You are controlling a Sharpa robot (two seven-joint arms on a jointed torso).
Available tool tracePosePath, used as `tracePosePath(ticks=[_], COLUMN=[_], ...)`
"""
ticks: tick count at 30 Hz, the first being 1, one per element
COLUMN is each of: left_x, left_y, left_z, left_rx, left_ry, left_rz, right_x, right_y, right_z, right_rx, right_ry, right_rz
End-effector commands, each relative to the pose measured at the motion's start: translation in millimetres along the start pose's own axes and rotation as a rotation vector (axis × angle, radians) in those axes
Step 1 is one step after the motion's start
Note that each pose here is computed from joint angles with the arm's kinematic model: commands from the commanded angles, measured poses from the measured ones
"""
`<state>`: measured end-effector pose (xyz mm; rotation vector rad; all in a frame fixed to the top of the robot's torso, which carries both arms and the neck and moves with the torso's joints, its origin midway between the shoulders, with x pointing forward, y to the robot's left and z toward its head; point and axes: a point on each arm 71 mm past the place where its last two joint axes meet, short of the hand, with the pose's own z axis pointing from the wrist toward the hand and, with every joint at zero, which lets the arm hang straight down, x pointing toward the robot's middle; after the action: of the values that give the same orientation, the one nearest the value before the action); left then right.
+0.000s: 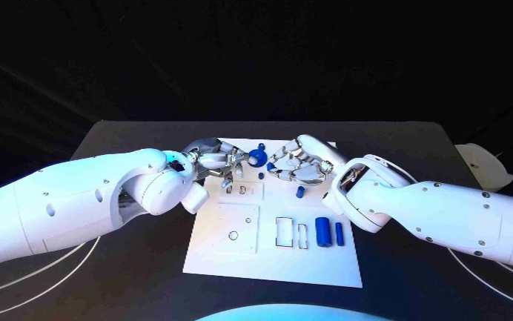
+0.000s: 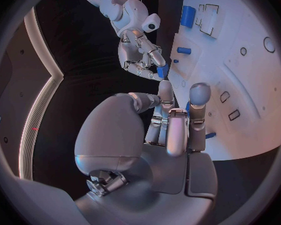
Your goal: Assemble the parts on the task board
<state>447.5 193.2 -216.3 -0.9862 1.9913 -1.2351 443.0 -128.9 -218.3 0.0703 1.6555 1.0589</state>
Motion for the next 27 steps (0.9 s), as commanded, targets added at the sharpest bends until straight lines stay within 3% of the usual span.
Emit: tracePosePath(ticks=[1,11,27], left_x=[2.0,3.4,16.9], left_y=[-0.5,0.1,-0.8], left_z=[0.6,2.0,8.2], left_rx=[-0.006,-0.024,-0.065], left_ry=[-0.002,-0.005,0.03], left_rz=[0.003,0.006,-0.202], right_x=[-0.6,-1.7,0.5], right_y=[2,5,18], right_z=[0.3,-0.2,0.2], right_rx=[-0.002,-0.016,-0.075], right_ry=[-0.018,-0.044,-0.069], right_rz=[-0.018,-0.016,-0.025])
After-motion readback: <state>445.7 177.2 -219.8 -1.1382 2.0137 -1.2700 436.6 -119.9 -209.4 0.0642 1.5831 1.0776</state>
